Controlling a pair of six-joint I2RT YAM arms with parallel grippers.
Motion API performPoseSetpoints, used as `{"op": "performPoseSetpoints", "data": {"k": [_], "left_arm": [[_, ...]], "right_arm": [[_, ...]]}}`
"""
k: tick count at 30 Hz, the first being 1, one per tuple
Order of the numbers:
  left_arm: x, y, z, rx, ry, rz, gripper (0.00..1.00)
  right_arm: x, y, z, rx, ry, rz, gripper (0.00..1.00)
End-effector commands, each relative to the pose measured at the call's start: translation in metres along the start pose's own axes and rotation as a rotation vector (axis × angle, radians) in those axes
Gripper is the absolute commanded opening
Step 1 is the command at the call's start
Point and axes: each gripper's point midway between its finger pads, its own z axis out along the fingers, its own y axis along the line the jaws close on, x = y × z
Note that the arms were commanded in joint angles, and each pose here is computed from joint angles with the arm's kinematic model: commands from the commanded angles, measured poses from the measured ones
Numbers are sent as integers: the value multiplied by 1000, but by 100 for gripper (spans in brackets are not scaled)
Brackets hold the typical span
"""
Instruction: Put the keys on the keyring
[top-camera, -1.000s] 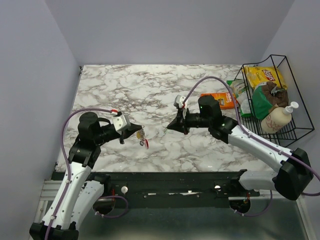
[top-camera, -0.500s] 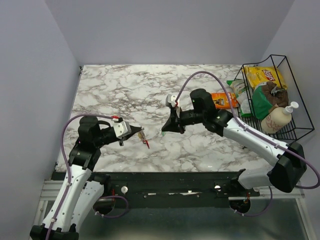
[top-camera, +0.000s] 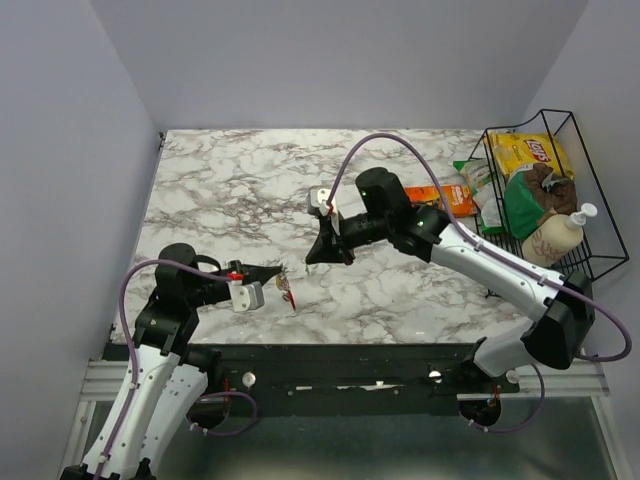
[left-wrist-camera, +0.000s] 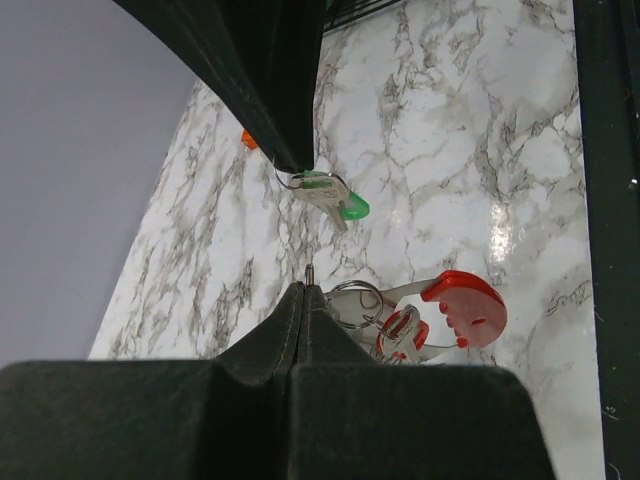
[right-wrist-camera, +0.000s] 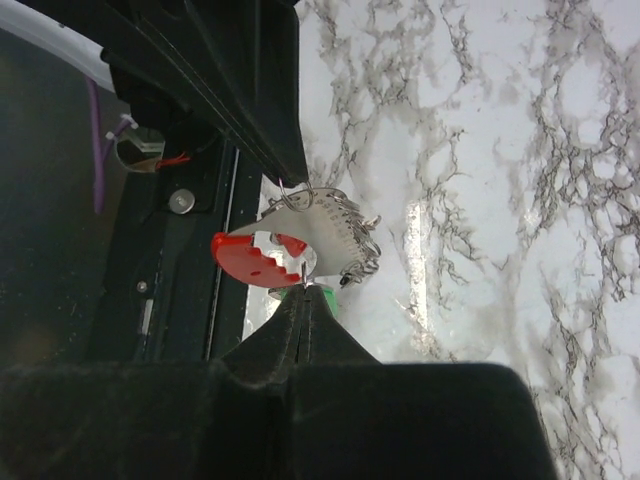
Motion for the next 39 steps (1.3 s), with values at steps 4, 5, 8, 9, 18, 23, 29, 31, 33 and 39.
{"op": "performPoseSetpoints", "data": {"k": [4,5,8,9,18,23,29,31,33,39], "left_arm": [[-12,-2,1,23,-46,60,0],[-11,-1,1,16,-44,43,0],[-11,-1,2,12,-48,15,0],[-13,1,2,4,-56,23,0],[-16,3,3,-4,-69,-31,0],[-17,2,4,-2,-71,-60,0],[-15,1,3,-3,-62,-74,0],[-14,1,3,-4,-59,-74,0],[-14,2,3,-7,-58,-73,0],[-15,1,3,-1,-63,-73,0]], "right_arm": [[-5,17,13,-75,29,-16,1],[-6,19,15,-85,27,-18,1],[-9,23,20,-100,25,-25,1],[-11,24,22,-101,23,-29,1],[-13,23,34,-87,27,-31,1],[-18,17,36,-41,22,-29,1],[-25,11,34,6,7,-31,1],[-26,9,33,20,4,-30,1],[-29,7,32,45,-6,-37,1],[-29,2,31,81,-14,-33,1]]}}
